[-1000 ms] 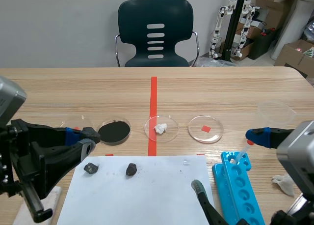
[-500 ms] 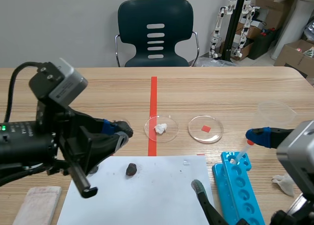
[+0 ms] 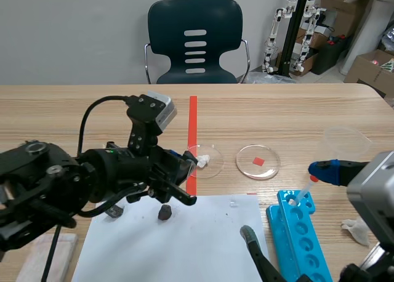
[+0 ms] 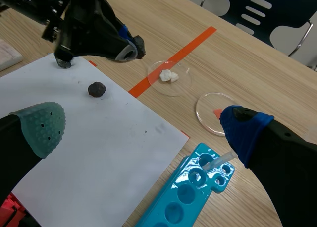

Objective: Put the right mineral back

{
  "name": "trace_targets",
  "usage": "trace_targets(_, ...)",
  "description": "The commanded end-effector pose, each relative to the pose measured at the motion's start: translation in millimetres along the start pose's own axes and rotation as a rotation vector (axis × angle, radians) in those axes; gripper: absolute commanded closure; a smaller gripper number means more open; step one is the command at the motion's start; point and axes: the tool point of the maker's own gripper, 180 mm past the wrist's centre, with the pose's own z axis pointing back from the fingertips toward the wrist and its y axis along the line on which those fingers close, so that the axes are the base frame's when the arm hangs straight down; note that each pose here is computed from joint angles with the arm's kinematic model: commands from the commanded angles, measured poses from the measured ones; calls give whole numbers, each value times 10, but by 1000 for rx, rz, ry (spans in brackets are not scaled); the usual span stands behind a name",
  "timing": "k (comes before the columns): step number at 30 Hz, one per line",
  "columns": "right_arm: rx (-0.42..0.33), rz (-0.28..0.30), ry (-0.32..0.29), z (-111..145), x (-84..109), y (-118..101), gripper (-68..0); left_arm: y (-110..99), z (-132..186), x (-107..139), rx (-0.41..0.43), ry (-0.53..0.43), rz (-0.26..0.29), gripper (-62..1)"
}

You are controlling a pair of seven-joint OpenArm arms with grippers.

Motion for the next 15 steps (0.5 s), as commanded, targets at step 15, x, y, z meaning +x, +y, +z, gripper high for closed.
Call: trace_targets(15, -4, 12, -26, -2, 67, -46, -679, -104, -514, -252, 25, 186, 6, -116)
